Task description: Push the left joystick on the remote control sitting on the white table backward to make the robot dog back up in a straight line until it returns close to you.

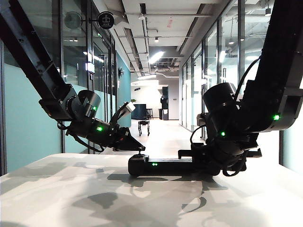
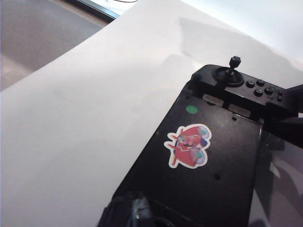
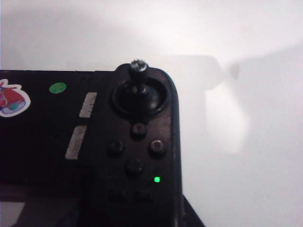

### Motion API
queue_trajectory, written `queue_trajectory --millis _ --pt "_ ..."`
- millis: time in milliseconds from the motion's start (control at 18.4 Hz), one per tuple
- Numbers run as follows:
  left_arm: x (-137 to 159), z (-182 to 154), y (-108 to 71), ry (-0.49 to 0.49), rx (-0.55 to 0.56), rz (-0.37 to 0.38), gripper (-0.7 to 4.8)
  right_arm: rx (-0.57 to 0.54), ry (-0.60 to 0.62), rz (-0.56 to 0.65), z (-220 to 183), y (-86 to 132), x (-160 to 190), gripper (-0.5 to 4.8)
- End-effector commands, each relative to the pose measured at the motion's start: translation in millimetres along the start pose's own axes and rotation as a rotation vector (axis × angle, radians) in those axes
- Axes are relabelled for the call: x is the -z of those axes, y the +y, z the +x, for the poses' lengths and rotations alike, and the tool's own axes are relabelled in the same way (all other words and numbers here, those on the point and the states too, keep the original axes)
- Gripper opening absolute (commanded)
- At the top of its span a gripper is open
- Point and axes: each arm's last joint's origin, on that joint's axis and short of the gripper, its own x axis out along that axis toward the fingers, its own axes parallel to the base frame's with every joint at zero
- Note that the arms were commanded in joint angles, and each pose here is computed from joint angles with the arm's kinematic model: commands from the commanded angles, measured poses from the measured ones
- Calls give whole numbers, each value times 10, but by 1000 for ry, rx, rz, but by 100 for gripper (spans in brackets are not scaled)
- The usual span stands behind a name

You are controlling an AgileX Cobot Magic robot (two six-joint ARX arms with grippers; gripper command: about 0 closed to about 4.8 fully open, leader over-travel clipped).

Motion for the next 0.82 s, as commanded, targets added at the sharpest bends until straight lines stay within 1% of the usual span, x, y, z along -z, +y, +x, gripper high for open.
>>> queue_trajectory --millis 54,272,489,815 --pt "-23 -1 -9 -10 26 30 -6 -1 -36 16 -6 10 -59 207" --pt "-24 -5 -9 -13 32 34 -6 0 -36 16 -6 8 -59 207" --pt "-22 -11 -4 -13 30 58 -6 1 -36 16 -5 7 -60 207" --pt "-1 -30 -4 -8 57 51 -6 1 -36 16 -5 7 -60 207"
